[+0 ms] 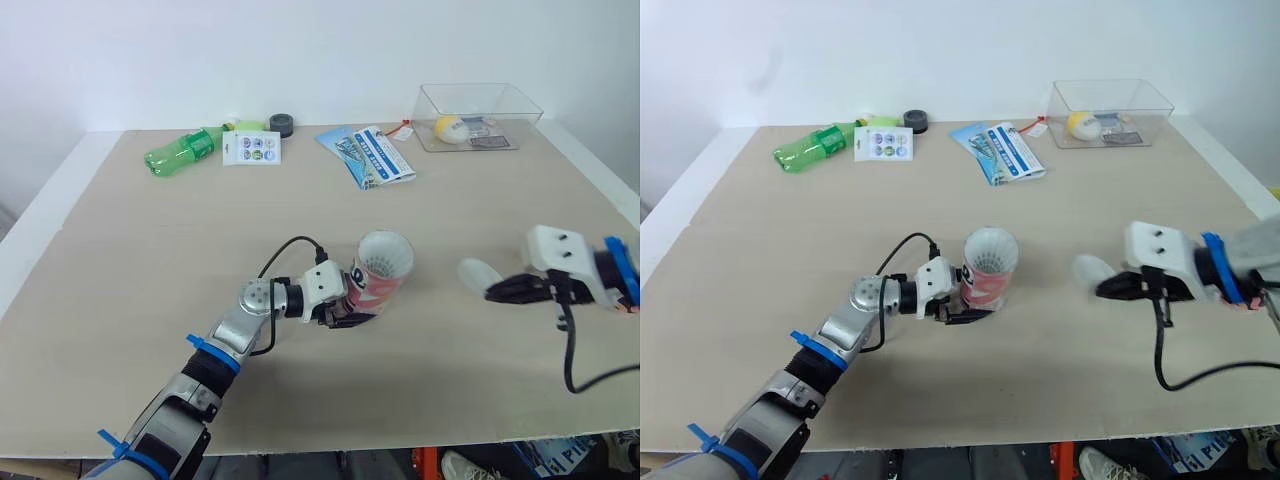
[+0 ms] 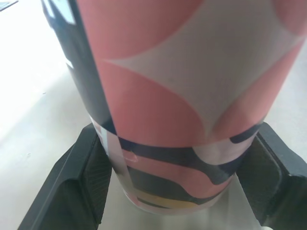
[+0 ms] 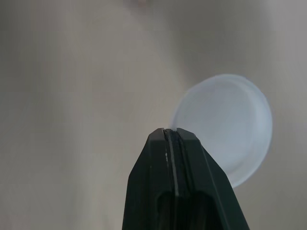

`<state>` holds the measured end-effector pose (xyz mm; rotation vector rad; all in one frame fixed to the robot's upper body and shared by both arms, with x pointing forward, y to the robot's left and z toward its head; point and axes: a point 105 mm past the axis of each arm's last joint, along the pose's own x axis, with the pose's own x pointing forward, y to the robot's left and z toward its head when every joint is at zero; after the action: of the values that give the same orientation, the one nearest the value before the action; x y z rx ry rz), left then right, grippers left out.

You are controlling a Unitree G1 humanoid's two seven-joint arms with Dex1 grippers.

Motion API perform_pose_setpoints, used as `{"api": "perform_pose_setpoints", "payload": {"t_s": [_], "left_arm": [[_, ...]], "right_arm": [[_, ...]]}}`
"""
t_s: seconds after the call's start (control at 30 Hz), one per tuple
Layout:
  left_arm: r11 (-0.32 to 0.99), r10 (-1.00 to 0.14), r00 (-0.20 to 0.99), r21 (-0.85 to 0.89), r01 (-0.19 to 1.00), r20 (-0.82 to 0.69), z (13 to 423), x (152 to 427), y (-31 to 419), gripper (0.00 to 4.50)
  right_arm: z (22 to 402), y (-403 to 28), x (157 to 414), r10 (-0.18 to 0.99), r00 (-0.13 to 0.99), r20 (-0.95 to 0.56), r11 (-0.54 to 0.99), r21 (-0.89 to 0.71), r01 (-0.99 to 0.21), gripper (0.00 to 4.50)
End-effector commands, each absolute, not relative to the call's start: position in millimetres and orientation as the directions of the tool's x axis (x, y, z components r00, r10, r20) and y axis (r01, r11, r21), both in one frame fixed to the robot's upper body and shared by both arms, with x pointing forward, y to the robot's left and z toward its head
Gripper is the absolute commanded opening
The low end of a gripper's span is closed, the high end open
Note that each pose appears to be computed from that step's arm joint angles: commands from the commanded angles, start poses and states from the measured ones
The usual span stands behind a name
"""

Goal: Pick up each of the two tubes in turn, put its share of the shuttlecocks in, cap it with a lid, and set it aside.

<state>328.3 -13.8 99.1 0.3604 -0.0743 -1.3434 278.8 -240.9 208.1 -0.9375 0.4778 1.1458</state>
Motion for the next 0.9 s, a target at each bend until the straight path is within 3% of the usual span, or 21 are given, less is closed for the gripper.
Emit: {"api": "perform_pose_setpoints", "payload": {"t_s": [0.03,0.23,0.37,0.63,0.9], "left_arm": [[0.234,-0.945,0.286,0.284,0.93,-0.157,101,343,-5,3.28],[0.219,-0.956,0.255,0.227,0.949,-0.143,102,344,-8,3.28],[0.184,-0.966,0.215,0.203,0.962,-0.141,101,339,-11,3.28],[0.141,-0.957,0.183,0.191,0.971,-0.223,91,336,-6,3.28],[0.143,-0.948,0.198,0.224,0.964,-0.248,90,338,-4,3.28]], "right_arm": [[236,-225,282,0.555,0.366,-0.747,-0.048,-0.468,-0.882,0.04],[293,-189,291,0.573,0.359,-0.737,-0.292,-0.593,-0.751,0.04],[311,-163,288,0.61,0.29,-0.737,-0.396,-0.601,-0.694,0.04],[311,-123,284,0.612,0.126,-0.781,-0.59,-0.557,-0.584,0.04],[300,-113,291,0.531,0.083,-0.844,-0.682,-0.483,-0.549,0.04]]}}
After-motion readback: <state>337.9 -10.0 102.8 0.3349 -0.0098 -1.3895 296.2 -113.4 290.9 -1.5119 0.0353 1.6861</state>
